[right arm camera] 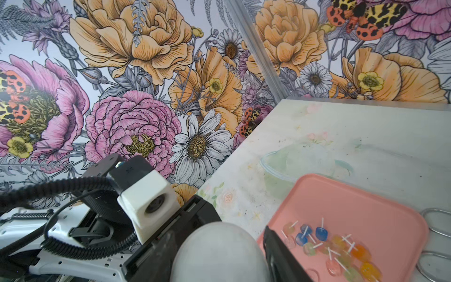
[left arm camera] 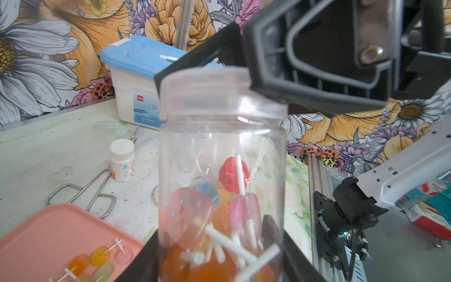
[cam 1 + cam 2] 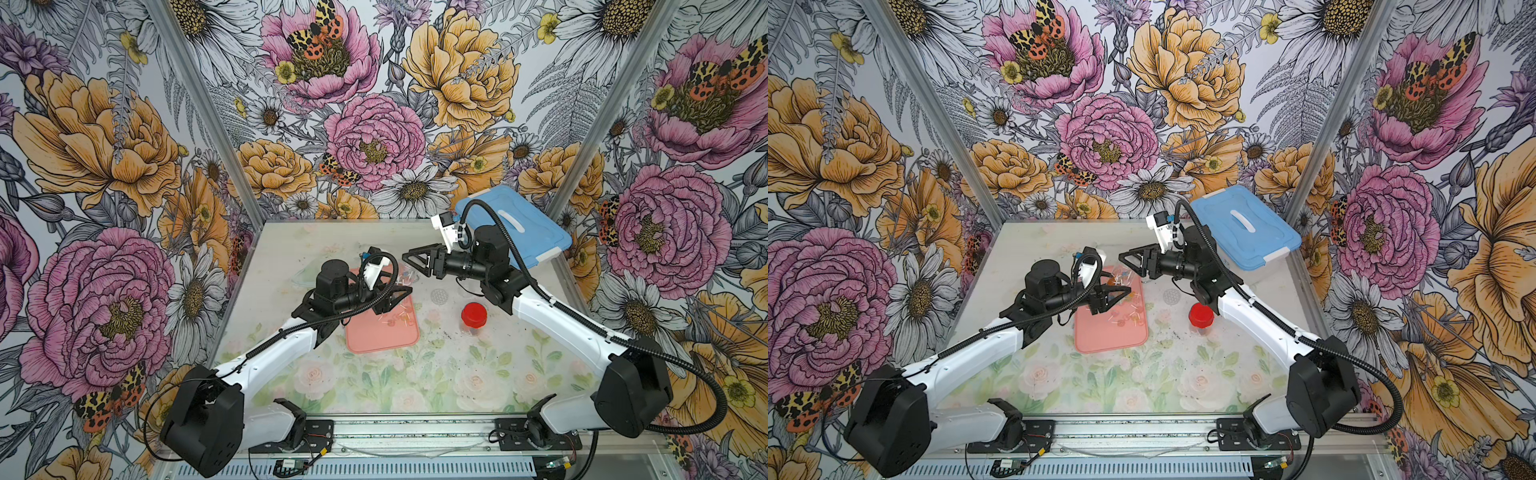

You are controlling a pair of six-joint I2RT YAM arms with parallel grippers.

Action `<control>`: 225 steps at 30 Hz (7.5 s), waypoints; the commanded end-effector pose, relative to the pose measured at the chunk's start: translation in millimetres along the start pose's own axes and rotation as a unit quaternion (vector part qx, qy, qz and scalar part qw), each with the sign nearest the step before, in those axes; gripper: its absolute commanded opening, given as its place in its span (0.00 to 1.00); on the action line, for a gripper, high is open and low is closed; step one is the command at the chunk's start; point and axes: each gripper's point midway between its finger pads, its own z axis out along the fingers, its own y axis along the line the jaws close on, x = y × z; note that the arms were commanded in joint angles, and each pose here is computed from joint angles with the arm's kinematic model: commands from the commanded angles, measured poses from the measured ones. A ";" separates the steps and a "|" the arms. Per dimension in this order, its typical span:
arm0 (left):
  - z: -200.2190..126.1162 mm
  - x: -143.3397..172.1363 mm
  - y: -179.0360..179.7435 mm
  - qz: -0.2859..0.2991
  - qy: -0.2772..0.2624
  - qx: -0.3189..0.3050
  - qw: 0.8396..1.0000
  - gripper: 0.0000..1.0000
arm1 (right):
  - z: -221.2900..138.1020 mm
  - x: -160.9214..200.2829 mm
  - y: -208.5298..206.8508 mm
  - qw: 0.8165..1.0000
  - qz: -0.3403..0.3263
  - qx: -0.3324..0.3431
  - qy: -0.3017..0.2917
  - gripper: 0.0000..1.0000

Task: Pour the candies out of the jar
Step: Unscrew the lid from the jar.

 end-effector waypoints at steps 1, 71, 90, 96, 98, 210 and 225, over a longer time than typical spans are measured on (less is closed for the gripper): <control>-8.9 -47.2 -44.6 0.062 -0.054 0.091 0.993 0.00 | -7.8 14.5 46.0 0.994 -0.022 -0.096 0.038 0.27; -16.3 -59.6 -39.0 0.069 -0.069 0.051 0.994 0.00 | -15.6 -5.5 41.6 0.997 -0.042 -0.070 -0.001 0.25; 6.7 -33.8 10.1 0.119 -0.008 -0.164 0.979 0.00 | -43.5 -38.3 -22.6 0.983 0.037 0.143 -0.110 0.77; 7.5 -32.0 12.7 0.142 0.003 -0.195 0.971 0.00 | -31.9 -26.8 -29.5 0.980 0.044 0.169 -0.100 0.76; 7.3 -31.2 13.1 0.146 0.005 -0.200 0.969 0.00 | -23.7 -23.6 -27.7 0.982 0.053 0.155 -0.093 0.74; -10.6 -45.6 -39.6 0.092 -0.042 0.022 0.995 0.00 | -21.4 -24.8 59.8 0.994 -0.043 -0.090 -0.044 0.57; 0.6 -26.0 12.2 0.146 -0.003 -0.191 0.971 0.00 | -45.3 -42.2 -15.9 0.985 0.052 0.122 -0.109 0.88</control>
